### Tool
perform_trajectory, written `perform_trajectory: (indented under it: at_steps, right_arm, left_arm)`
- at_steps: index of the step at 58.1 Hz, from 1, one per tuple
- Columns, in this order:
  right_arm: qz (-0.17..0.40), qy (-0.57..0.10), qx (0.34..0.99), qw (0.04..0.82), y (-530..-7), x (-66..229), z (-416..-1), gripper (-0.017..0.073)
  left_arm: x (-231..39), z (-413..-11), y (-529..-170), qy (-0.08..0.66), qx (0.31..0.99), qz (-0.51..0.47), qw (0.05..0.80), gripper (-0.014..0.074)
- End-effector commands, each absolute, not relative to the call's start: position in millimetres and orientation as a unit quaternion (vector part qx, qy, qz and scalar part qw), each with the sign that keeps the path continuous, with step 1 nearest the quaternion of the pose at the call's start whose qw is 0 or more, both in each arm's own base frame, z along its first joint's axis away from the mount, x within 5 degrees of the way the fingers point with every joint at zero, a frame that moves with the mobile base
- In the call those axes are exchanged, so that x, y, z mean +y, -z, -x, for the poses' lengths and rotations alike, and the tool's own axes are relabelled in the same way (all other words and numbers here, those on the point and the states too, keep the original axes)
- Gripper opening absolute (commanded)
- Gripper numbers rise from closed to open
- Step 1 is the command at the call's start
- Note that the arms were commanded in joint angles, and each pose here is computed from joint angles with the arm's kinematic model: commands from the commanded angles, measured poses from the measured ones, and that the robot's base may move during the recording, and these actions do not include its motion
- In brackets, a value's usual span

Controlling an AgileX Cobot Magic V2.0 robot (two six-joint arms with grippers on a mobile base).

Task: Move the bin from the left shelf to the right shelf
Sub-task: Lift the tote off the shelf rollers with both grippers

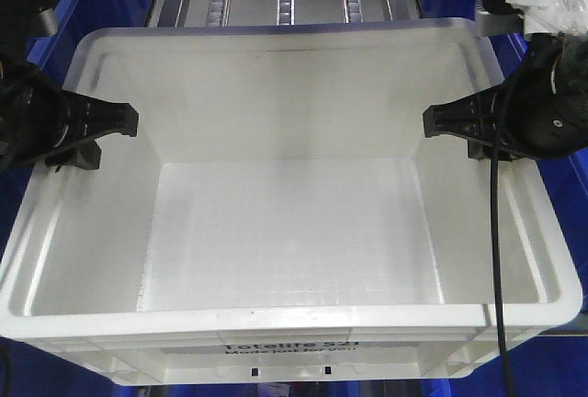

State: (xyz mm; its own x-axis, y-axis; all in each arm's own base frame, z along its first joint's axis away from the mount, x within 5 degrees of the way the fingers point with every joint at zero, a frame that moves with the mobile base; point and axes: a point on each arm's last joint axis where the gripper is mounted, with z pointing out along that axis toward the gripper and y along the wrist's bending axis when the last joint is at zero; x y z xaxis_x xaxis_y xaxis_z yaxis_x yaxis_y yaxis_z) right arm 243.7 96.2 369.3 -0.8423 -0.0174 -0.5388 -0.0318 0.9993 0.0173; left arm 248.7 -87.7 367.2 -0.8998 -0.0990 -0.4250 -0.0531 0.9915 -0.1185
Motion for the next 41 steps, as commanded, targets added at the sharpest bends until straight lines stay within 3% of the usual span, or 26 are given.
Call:
perform_trajectory:
  at_steps: [1,41]
  right_arm:
    - [0.005,-0.035,0.930,0.367,-398.5,92.3,-243.0,0.0002]
    - [0.004,-0.034,0.930,0.367,-398.5,91.8,-243.2,0.0002]
  left_arm:
    - [-86.2,-243.0,-390.8,0.073,0.957,0.036,0.278,-0.0007]
    - [-86.2,-242.9,-390.7,0.073,0.957,0.036,0.277,-0.0007]
